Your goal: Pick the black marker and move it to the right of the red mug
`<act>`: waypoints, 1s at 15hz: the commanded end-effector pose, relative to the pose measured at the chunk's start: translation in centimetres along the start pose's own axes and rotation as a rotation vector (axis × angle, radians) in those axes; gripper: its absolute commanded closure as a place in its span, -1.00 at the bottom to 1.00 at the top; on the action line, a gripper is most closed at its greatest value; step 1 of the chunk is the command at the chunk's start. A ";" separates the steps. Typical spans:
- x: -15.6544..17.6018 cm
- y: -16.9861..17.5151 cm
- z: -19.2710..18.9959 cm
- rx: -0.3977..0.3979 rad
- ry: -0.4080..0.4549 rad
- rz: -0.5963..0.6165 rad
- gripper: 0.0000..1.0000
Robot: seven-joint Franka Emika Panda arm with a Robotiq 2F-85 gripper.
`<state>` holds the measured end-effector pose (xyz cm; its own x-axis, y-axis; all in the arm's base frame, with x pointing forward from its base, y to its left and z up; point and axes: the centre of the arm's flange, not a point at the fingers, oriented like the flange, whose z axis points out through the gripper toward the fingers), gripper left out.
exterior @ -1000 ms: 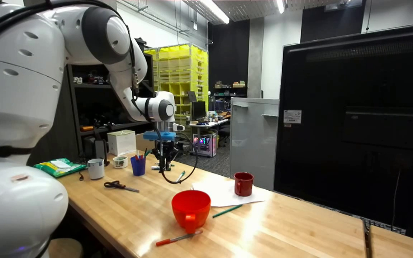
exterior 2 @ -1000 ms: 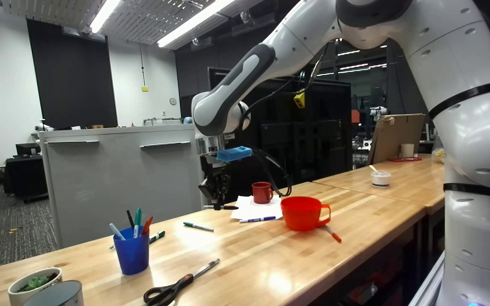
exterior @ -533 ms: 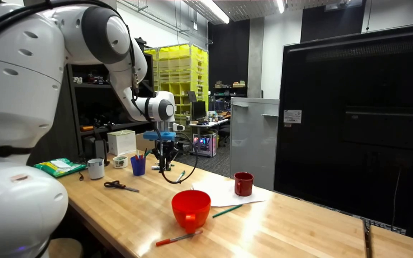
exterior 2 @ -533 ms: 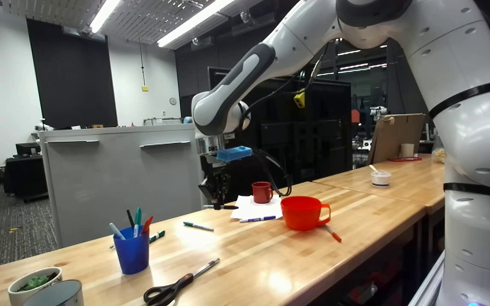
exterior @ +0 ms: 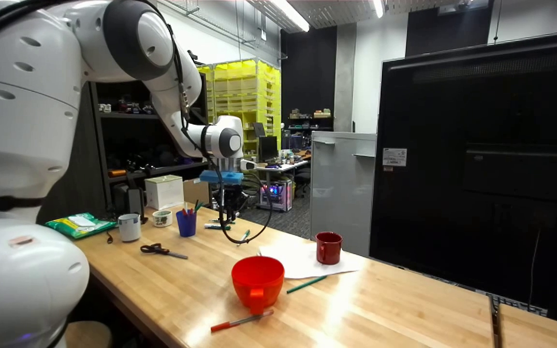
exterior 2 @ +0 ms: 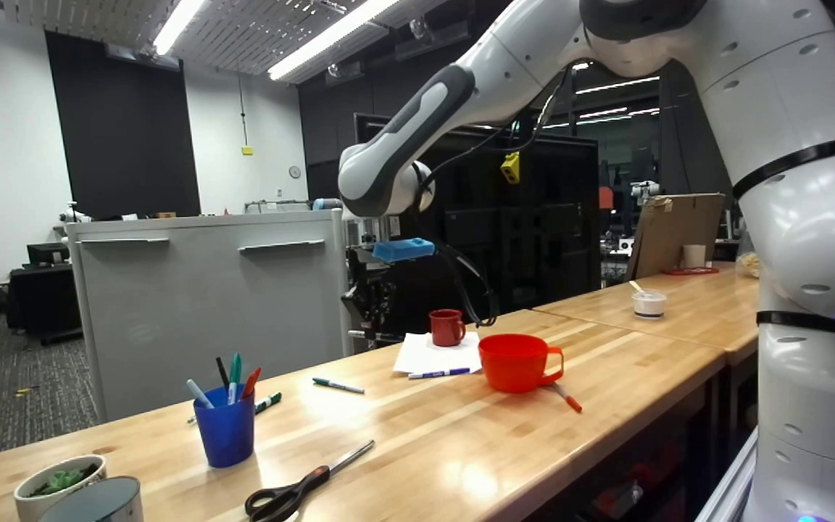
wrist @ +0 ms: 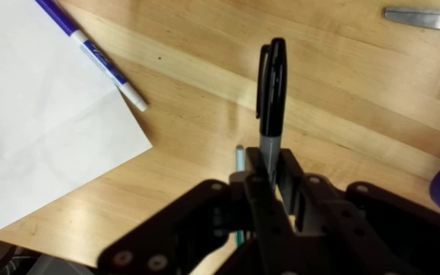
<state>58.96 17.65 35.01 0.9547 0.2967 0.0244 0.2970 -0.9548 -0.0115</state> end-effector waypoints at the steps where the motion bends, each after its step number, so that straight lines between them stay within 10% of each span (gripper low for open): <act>1: -1.8 3.6 -4.1 -0.009 0.065 0.095 0.93; 15: -12.4 19.6 -14.3 -0.079 0.285 0.528 0.93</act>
<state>56.32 -2.82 48.20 0.9513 -0.1511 0.2688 -0.1544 -0.9880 -0.0091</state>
